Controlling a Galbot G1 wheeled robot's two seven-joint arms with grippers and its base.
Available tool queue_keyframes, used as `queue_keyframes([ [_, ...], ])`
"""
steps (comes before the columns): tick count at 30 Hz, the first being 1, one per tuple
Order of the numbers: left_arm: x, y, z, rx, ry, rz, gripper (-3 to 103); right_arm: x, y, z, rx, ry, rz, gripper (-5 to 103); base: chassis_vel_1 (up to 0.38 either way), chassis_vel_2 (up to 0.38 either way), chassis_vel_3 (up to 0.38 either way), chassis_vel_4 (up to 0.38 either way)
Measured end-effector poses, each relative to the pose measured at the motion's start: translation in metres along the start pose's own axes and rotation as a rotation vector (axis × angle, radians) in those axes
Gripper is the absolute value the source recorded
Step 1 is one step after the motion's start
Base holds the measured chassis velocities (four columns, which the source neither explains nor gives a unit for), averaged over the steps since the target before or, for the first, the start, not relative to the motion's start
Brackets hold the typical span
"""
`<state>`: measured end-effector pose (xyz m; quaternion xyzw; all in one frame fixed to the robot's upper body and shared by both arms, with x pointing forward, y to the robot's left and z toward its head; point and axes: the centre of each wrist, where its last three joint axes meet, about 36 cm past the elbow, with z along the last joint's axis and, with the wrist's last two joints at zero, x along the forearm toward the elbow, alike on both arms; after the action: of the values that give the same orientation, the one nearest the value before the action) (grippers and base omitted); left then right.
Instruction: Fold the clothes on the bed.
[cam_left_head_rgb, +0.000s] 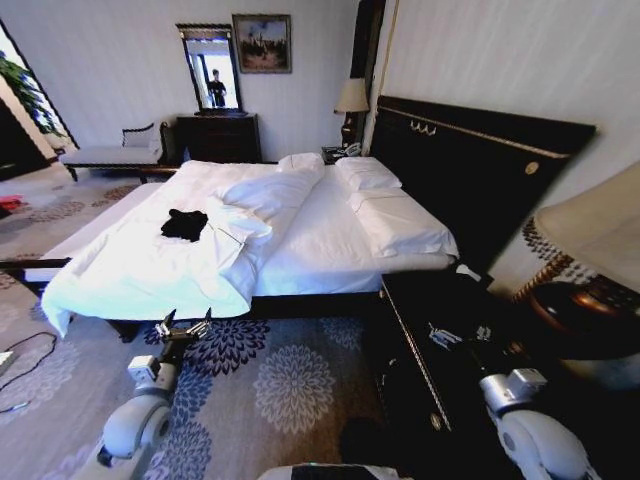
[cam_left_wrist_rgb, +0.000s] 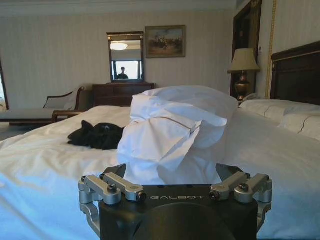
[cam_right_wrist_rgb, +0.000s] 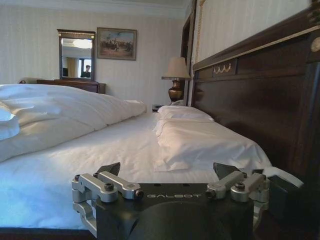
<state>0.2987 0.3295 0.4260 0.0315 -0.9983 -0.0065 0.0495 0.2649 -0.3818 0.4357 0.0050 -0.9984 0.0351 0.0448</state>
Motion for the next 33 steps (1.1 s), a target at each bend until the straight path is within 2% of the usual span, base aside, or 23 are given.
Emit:
queue_keyframes([
  [7, 0.0, 0.002, -0.007, 0.025, -0.029, 0.018, 100, -0.002, 0.0, -0.002, 0.006, -0.005, -0.003, 100, -0.17, 0.169, 0.181, -0.179],
  [33, 0.004, -0.009, -0.012, 0.038, -0.054, 0.036, 100, 0.001, 0.003, -0.003, -0.004, -0.017, -0.01, 100, -0.146, 0.148, 0.147, -0.145],
])
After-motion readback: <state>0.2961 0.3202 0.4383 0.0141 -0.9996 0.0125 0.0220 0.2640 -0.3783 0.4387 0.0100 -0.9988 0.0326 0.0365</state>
